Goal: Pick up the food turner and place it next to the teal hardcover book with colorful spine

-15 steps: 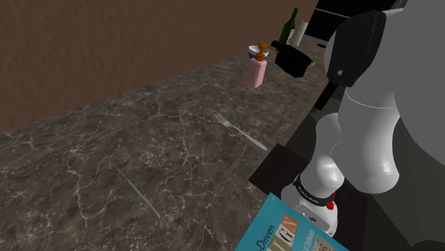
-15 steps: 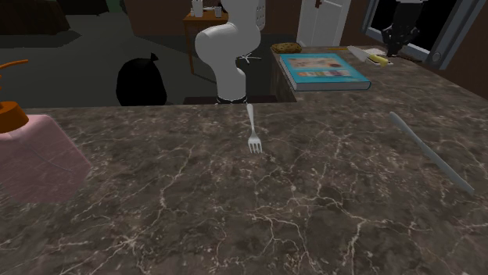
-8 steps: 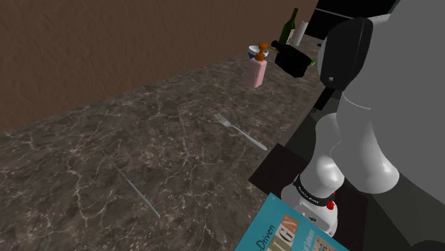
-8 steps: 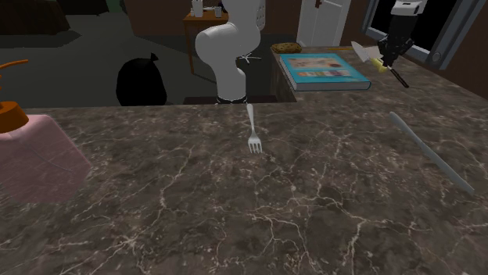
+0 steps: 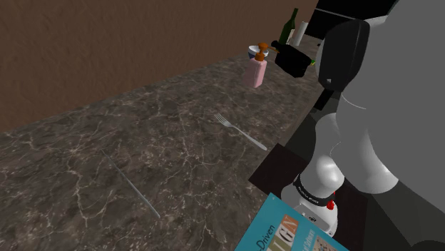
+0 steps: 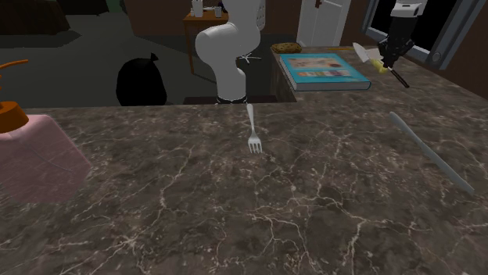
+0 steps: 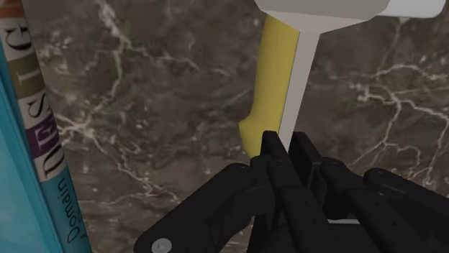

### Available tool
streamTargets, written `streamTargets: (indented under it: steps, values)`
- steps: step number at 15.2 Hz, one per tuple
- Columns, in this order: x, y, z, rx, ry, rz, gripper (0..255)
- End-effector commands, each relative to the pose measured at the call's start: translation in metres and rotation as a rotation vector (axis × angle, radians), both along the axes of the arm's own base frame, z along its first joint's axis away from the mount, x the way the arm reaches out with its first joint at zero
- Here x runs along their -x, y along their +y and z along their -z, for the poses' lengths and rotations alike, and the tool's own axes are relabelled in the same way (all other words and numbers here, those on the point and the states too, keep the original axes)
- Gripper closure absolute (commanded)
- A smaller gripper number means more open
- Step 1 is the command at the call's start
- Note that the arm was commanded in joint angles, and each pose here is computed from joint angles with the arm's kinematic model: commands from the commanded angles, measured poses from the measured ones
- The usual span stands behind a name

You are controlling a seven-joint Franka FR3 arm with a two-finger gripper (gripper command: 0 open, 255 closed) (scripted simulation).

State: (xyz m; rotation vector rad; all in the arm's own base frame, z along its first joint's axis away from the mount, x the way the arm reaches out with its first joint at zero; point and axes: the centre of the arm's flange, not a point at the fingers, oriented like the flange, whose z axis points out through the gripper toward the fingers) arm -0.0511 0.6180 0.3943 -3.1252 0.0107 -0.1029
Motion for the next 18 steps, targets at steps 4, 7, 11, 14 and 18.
streamTargets:
  steps: [4,7,11,14,18]
  values:
    - [-0.002,-0.001,0.006,0.014,0.000,0.000,0]
    - [0.000,-0.002,-0.008,0.014,0.000,0.000,0]
    - [0.002,-0.002,-0.045,0.014,0.000,0.000,0]
    - [0.002,-0.002,-0.045,0.014,0.000,0.000,0]
    - [0.002,-0.002,-0.045,0.014,0.000,0.000,0]
